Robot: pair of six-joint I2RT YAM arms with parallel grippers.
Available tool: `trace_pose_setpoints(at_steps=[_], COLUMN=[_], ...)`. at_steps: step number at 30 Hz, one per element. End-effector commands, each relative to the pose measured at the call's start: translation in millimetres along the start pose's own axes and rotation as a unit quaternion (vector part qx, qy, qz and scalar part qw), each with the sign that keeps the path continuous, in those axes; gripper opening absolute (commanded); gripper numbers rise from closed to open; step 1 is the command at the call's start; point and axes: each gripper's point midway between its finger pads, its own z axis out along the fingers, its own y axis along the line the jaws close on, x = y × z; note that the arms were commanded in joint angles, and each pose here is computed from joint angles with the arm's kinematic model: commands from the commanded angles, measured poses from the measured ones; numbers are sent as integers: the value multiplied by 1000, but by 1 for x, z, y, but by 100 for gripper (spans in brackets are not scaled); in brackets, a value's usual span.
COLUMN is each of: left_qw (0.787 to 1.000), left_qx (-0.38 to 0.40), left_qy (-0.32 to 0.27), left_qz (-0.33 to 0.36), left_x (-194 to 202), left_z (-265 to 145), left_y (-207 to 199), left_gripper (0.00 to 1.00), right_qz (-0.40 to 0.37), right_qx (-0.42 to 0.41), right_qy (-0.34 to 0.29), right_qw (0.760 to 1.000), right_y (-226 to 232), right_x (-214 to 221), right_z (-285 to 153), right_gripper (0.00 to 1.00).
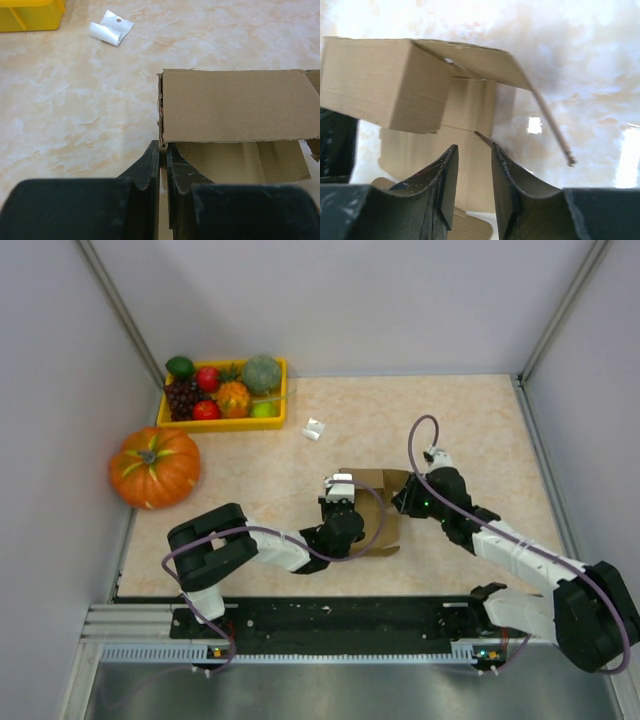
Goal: Fold the paper box
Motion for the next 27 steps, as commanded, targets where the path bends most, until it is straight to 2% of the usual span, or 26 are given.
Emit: trace_pose_setpoints(at_steps=[1,3,4,5,7,8,10,13,15,17,18,19,21,22,25,27], left_qw=[1000,1000,1000,1000,1000,1000,1000,1000,1000,999,999,999,1000,1000,1000,1000], left_qx=[-1,-1,-1,-1,-2,0,1,1,0,3,4,5,0,-1,2,8], left_qy=[-13,-12,-12,-12,-13,-12,-12,-11,-9,-10,-10,-11,-14,-16,-22,-22], left_qz=[-25,-25,-25,-24,-26,-26,-27,-28,-30,-37,-34,-34,-25,-23,-19,-16], left_x=[-10,-9,-10,-10,-12,-11,-11,-11,-7,-8,-7,-7,-7,-7,-8,-9], left_z=[1,1,1,1,1,1,1,1,1,0,0,0,0,-1,-2,-2], left_y=[-5,-5,-5,-6,-6,-7,-7,-7,-6,-6,-5,-5,-1,-1,2,1], left_gripper=[0,0,0,0,0,0,0,0,0,0,0,0,0,0,0,0], right_qz=[-36,-49,-50,-51,-61,-66,-63,-36,-24,-44,-54,-79,-103,-117,-154,-182], right_qx=[65,70,75,79,88,69,43,-30,-71,-63,-11,16,66,75,58,92], right_qy=[2,19,18,14,25,10,22,16,-13,-13,34,45,63,83,75,53], right_qw=[997,996,996,995,994,995,997,999,997,997,998,996,991,987,984,978], right_y=[-24,-27,-26,-26,-27,-15,0,31,48,46,22,20,9,8,19,10], right_x=[-11,-5,-9,-10,-5,-11,-8,-10,-23,-28,-12,-25,-36,-35,-53,-69], right_z=[0,12,16,20,30,36,48,51,43,35,30,23,3,-12,-46,-56], right_gripper=[26,17,7,5,2,2,0,0,0,7,11,16,18,23,41,51])
